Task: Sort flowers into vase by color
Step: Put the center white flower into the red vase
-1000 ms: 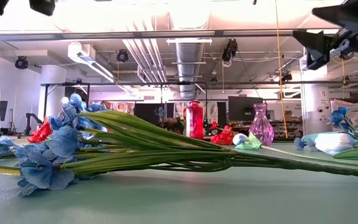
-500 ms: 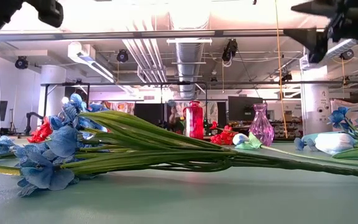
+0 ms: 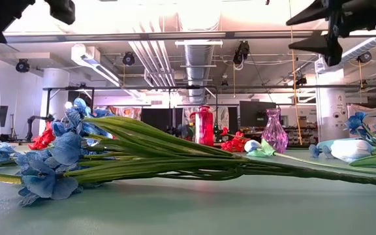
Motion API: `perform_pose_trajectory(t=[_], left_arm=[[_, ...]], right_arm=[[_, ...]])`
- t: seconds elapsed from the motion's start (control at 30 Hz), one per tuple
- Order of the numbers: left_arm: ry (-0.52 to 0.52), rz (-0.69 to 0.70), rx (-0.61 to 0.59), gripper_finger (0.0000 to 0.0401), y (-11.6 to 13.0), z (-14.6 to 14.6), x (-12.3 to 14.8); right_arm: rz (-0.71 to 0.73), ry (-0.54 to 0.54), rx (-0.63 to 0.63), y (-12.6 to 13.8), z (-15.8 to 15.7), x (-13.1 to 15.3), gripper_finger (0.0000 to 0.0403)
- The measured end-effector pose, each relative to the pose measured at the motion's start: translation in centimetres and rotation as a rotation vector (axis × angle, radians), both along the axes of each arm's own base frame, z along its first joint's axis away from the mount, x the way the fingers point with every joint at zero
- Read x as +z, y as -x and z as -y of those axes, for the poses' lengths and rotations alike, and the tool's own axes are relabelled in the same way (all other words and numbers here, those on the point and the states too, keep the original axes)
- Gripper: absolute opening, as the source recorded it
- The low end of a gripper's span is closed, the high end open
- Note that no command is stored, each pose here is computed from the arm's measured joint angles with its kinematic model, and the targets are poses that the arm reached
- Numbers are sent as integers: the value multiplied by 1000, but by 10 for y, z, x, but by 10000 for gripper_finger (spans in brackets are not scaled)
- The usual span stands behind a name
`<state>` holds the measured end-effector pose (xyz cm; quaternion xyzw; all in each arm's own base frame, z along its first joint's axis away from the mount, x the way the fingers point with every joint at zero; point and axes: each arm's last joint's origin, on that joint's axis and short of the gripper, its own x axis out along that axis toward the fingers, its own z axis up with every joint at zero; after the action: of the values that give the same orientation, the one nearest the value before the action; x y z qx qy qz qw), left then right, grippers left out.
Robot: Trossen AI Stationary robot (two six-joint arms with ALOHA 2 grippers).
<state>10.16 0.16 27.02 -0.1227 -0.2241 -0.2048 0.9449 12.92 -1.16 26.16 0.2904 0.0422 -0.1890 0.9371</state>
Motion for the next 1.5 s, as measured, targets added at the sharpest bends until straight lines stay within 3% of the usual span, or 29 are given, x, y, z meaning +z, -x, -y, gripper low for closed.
perform_pose_trajectory(t=[0.2, 0.37, 0.47, 0.6, 0.73, 0.83, 0.9, 1.13, 1.37, 1.5], left_arm=[[103, -12, -43, 309, -4, -1, 6], [41, -49, -125, 309, -8, 2, 2], [76, 38, -98, 309, -7, 3, 9], [139, 69, -156, 309, -6, 5, 15], [157, 28, -204, 309, -10, 10, 12], [281, -94, -200, 309, -19, 10, 6], [308, -180, -193, 309, -25, 10, 4], [319, -500, 12, 309, -42, 6, 2], [245, -773, 327, 309, -46, -1, 23], [252, -822, 387, 309, -50, -3, 30]], right_arm=[[-128, -130, -12, -4, -1, 0, 263], [-275, -318, 114, -7, -6, -16, 263], [-293, -457, 129, -8, -8, -20, 263], [-333, -511, 229, -12, -12, -23, 263], [-366, -502, 212, -17, -11, -27, 263], [-392, -508, 206, -22, -11, -31, 263], [-401, -508, 203, -25, -11, -33, 263], [-432, -469, 66, -37, -7, -42, 263], [-466, -605, 71, -43, -7, -49, 263], [-435, -687, 126, -52, -7, -46, 263]])
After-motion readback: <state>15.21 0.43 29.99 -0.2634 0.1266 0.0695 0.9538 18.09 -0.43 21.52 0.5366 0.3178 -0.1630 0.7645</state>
